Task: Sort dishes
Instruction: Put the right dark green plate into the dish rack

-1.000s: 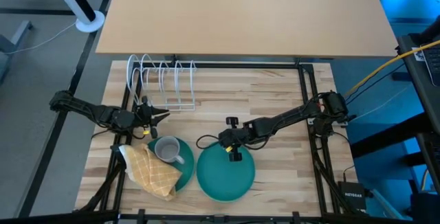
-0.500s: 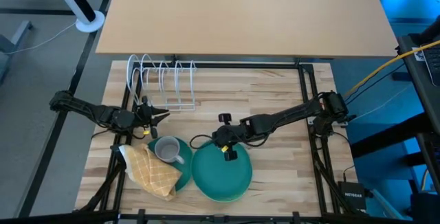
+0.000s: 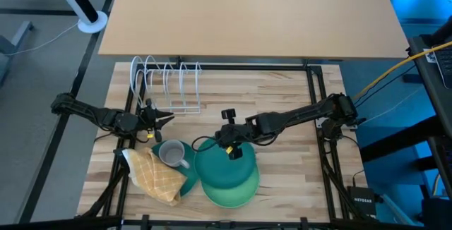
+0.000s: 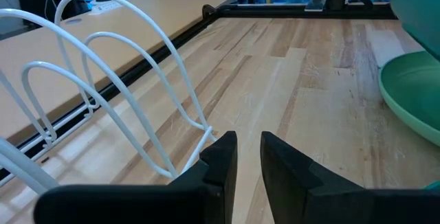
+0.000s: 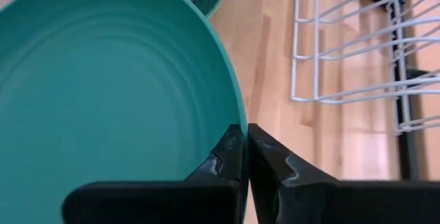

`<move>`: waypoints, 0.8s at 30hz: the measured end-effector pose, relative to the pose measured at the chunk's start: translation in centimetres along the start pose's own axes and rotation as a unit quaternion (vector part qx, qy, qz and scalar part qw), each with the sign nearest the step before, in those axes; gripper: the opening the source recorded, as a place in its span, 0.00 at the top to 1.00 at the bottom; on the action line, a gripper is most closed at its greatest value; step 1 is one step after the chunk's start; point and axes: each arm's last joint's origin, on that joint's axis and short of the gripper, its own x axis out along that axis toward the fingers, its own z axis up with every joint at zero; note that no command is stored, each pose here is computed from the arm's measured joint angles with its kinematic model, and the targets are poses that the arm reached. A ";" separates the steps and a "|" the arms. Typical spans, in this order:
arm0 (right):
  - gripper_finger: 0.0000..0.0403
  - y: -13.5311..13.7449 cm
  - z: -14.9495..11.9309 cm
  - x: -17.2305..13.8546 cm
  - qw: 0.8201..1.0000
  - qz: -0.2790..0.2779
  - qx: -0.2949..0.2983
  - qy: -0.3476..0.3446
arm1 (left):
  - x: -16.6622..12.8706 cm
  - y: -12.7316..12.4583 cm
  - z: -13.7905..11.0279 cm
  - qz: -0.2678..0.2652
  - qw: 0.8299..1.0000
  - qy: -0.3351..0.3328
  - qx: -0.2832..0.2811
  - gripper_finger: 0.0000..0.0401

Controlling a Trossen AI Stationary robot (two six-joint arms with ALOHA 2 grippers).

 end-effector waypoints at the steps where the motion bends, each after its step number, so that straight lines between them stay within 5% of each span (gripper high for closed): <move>1: 0.97 -0.1 0.2 -0.2 1.000 -0.005 -0.005 -0.001 | 0.0 0.0 0.0 0.000 1.000 0.000 0.000 0.85; 14: 0.96 -2.9 3.4 -4.3 0.982 -0.116 -0.147 0.000 | 0.0 0.0 0.0 0.000 1.000 0.000 0.000 0.85; 24: 0.97 -5.0 5.0 -6.0 0.913 -0.272 -0.298 0.059 | 0.0 0.0 0.0 0.000 1.000 0.000 0.000 0.85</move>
